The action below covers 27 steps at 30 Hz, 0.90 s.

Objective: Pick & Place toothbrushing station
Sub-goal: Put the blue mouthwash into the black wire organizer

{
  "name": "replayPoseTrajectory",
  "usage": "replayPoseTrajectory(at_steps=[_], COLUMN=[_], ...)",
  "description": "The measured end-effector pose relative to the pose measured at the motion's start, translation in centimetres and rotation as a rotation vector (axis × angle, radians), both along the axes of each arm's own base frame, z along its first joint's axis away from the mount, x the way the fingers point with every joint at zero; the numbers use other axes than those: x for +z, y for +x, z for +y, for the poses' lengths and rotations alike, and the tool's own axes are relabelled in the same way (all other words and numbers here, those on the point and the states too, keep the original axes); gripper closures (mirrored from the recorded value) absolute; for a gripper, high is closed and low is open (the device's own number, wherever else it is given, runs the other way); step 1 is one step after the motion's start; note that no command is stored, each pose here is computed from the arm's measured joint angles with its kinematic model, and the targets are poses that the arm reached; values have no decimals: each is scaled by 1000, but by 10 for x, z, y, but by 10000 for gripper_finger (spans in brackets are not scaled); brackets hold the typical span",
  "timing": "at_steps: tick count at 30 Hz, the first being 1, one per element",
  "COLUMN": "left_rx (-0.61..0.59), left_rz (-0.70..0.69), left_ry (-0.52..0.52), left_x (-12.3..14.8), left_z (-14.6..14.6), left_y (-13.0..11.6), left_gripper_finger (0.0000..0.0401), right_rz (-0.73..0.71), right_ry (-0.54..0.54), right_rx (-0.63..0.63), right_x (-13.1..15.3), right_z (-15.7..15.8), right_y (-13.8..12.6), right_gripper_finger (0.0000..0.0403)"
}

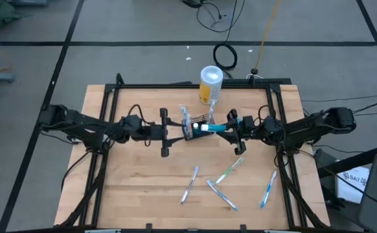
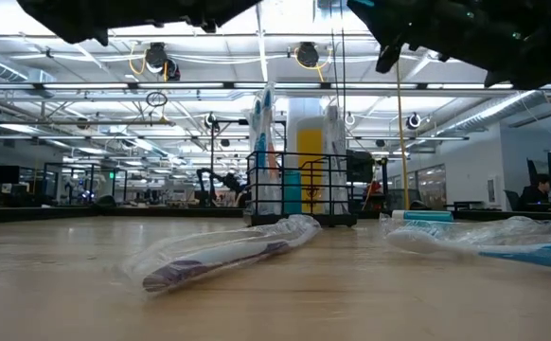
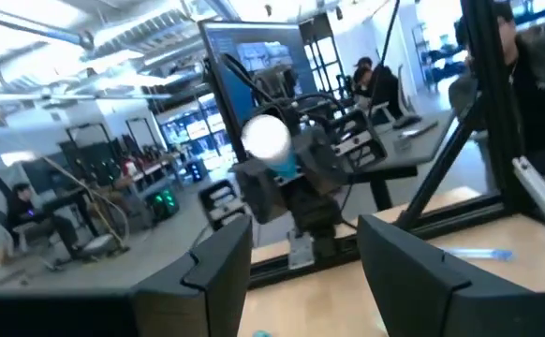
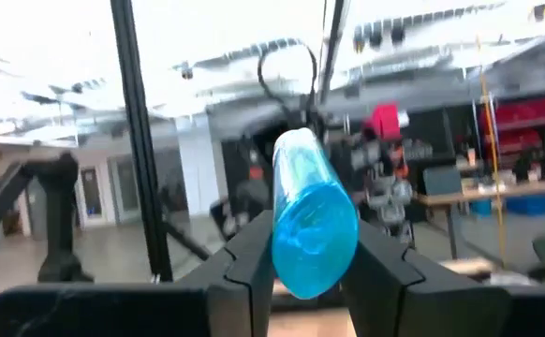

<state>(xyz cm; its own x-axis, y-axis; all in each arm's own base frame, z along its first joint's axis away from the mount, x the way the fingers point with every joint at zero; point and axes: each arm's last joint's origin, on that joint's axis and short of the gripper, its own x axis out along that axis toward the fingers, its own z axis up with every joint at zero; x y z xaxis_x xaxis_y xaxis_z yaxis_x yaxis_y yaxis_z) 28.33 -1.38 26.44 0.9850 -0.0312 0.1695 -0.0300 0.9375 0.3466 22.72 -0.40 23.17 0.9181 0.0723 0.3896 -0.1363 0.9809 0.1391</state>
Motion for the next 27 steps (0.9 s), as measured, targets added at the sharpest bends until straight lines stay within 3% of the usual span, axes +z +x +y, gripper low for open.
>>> replayPoseTrajectory(at_steps=[7,15,21,27], left_rx=[-4,-6,-13,-76], left_rz=[37,-107,-112,-122], left_ry=[-34,-107,-113,-108], left_x=[-15,-1,-1,1], left_z=[-1,3,5,3], left_y=[10,7,7,7], left_gripper_finger=[201,201,201,201], right_rz=[8,-7,-38,-45], right_ry=[24,15,-21,-27], right_rx=[-42,-35,49,55], right_x=[-7,-2,9,14], right_z=[-2,-3,0,0], right_y=[25,46,55,58], right_gripper_finger=[307,307,307,307])
